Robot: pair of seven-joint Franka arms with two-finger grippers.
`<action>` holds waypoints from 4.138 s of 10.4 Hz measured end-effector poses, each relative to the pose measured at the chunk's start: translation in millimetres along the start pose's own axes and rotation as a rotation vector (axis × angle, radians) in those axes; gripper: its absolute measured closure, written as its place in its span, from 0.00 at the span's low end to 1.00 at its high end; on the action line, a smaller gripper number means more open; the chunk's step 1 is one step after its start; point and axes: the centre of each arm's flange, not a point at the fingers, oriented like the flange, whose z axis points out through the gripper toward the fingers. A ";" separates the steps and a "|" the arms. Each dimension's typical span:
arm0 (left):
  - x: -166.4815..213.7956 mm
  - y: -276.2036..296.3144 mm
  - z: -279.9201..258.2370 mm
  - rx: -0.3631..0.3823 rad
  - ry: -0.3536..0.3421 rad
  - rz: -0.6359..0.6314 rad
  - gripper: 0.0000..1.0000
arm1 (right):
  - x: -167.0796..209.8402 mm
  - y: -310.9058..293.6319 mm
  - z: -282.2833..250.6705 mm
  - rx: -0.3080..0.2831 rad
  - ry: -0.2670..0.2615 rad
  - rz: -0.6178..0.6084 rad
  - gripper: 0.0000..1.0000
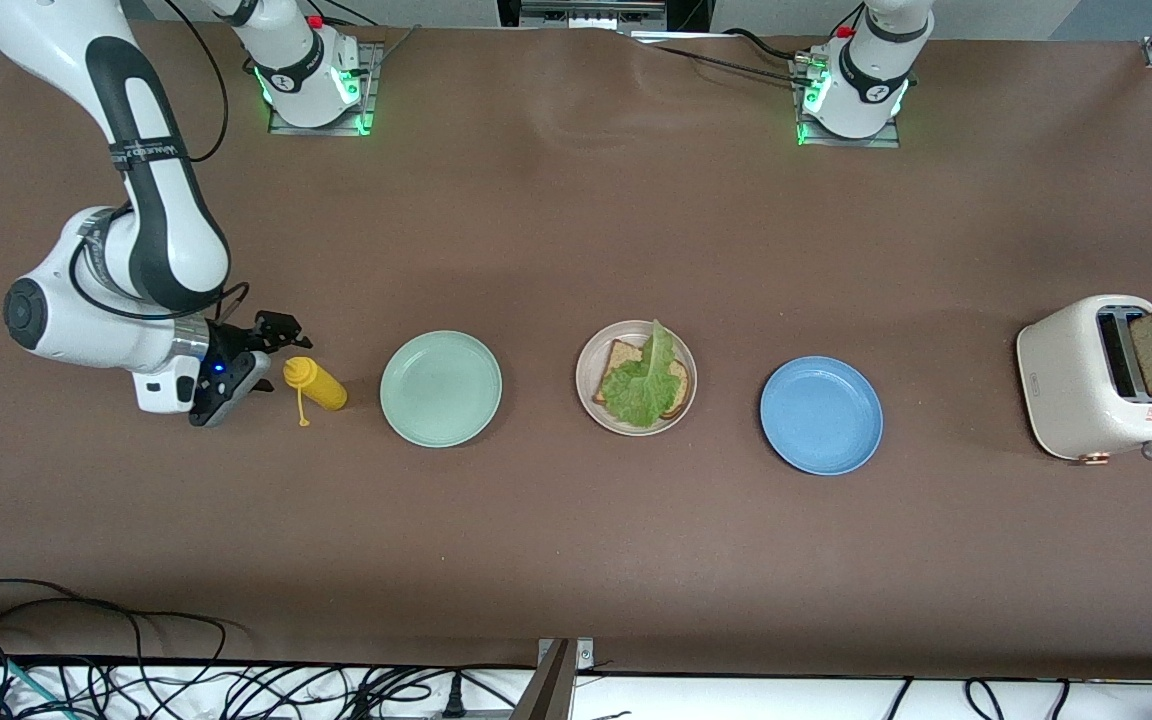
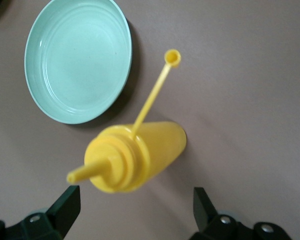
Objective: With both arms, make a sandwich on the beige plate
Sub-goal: 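Release the bottle while the left gripper pulls bread from the toaster, then carry the bread over the sandwich while the right gripper withdraws, then lower the bread onto the lettuce and open the left gripper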
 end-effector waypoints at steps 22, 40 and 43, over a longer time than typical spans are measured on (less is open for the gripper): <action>102.2 576.6 125.8 -0.754 -0.274 0.396 0.91 | -6.0 -120.2 -248.3 -0.375 -0.057 0.954 0.00; 156.6 520.5 266.0 -0.987 -0.157 0.476 0.15 | 21.4 -150.2 -243.6 -0.359 -0.017 0.890 0.00; 168.2 506.1 233.5 -0.850 -0.110 0.526 0.00 | 21.5 -144.1 -248.0 -0.362 0.016 0.896 0.00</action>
